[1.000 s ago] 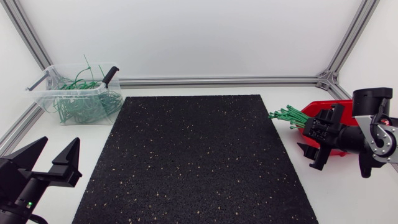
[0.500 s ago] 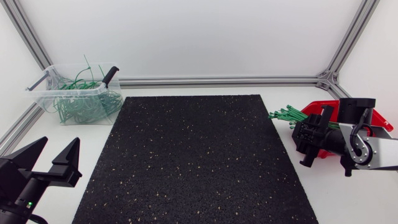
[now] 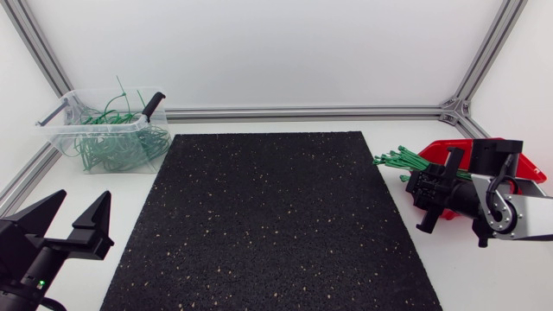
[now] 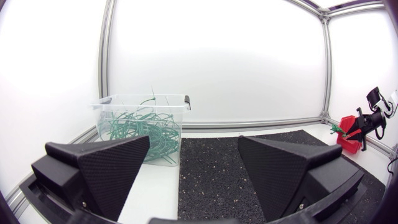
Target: Take a green cable tie from the red box, thread the tail through the head to close it, then place it in the transparent bin on the left.
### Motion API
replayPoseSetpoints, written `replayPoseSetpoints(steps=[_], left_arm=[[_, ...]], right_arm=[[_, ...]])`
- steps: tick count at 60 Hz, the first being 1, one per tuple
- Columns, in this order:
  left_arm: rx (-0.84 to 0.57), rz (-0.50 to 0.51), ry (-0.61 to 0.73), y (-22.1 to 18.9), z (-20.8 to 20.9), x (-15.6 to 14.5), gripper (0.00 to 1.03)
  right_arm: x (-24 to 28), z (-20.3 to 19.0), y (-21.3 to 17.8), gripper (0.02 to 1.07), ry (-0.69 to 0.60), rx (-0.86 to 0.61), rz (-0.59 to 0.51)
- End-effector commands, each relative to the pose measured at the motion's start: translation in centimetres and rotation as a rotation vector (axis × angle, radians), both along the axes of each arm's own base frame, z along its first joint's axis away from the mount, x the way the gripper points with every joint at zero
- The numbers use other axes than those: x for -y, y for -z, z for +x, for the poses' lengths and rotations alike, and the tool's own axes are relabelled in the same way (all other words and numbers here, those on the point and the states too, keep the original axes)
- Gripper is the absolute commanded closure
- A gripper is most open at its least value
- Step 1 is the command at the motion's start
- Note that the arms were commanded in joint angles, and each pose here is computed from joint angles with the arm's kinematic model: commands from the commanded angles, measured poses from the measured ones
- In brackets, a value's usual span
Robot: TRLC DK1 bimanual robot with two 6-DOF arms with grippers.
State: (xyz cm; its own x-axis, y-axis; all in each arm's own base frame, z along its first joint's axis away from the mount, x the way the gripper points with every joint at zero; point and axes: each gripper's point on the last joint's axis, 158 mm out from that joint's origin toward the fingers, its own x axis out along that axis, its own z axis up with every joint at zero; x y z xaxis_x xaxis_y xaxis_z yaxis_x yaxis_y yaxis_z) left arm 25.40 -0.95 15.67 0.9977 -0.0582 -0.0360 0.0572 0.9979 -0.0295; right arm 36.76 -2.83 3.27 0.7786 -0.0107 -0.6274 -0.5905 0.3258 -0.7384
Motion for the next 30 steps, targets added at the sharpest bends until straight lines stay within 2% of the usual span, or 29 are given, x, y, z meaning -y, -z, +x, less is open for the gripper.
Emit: replayPoseSetpoints(steps=[1,16,30], left_arm=[[-0.049,-0.003,-0.006,2.2,0.1,-0.1,0.04],[-0.049,-0.005,-0.008,2.2,0.1,-0.1,0.04],[-0.05,-0.003,-0.011,2.2,0.1,-0.2,0.04]], right_arm=[[-0.1,-0.7,0.5,0.82,-0.015,-0.007,-0.024],[0.3,-0.7,-0.1,0.83,-0.004,0.009,-0.026],[0.7,-0.7,-1.1,0.9,0.007,0.033,-0.015]])
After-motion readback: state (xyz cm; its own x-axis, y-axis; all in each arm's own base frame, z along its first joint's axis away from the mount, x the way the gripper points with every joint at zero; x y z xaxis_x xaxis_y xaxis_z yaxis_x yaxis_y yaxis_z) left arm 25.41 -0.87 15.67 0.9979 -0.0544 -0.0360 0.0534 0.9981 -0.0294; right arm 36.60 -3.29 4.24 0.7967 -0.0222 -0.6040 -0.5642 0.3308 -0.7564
